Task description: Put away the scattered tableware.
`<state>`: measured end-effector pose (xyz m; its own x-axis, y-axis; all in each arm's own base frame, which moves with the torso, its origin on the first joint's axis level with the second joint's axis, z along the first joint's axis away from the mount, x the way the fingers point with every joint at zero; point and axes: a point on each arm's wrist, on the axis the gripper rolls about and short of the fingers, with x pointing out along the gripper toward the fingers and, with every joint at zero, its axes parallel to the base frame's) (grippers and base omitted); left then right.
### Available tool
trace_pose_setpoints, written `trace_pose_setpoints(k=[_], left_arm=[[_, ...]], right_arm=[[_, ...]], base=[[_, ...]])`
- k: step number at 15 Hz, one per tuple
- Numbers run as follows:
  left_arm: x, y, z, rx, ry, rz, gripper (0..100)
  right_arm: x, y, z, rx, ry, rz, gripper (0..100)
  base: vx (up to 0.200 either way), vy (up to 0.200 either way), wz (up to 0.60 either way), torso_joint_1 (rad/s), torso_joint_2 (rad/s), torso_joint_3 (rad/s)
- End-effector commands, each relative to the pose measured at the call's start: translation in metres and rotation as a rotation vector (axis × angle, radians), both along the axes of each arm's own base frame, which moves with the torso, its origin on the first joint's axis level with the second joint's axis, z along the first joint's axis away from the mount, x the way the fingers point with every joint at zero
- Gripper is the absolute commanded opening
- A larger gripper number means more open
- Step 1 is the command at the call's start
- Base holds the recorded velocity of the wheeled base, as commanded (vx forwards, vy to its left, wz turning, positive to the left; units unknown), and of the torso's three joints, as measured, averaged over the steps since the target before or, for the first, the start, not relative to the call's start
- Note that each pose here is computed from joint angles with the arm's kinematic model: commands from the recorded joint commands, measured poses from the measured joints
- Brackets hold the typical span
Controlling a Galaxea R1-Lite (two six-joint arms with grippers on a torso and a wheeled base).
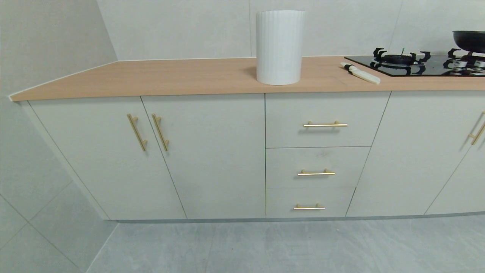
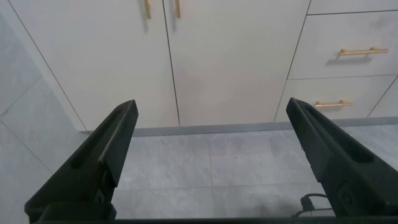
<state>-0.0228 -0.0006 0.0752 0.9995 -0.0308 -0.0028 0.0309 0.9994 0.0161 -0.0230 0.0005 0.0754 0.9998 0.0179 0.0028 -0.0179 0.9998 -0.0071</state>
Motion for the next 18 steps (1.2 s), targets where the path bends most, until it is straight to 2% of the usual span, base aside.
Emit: trace_pose_setpoints(k=[1,18], left_arm=[[0.0,0.0,0.0001,-0.001,-0.001,0.0,100],[0.0,0.0,0.0001,-0.001,-0.001,0.0,100]], right_arm=[[0.0002,0.0,0.0001,-0.001,0.003,0.001,100],[0.0002,0.0,0.0001,-0.001,0.003,0.001,100]], base=[[0.2,0.0,0.0,0.002,0.0,0.007],[0.2,0.0,0.0,0.002,0.0,0.003]])
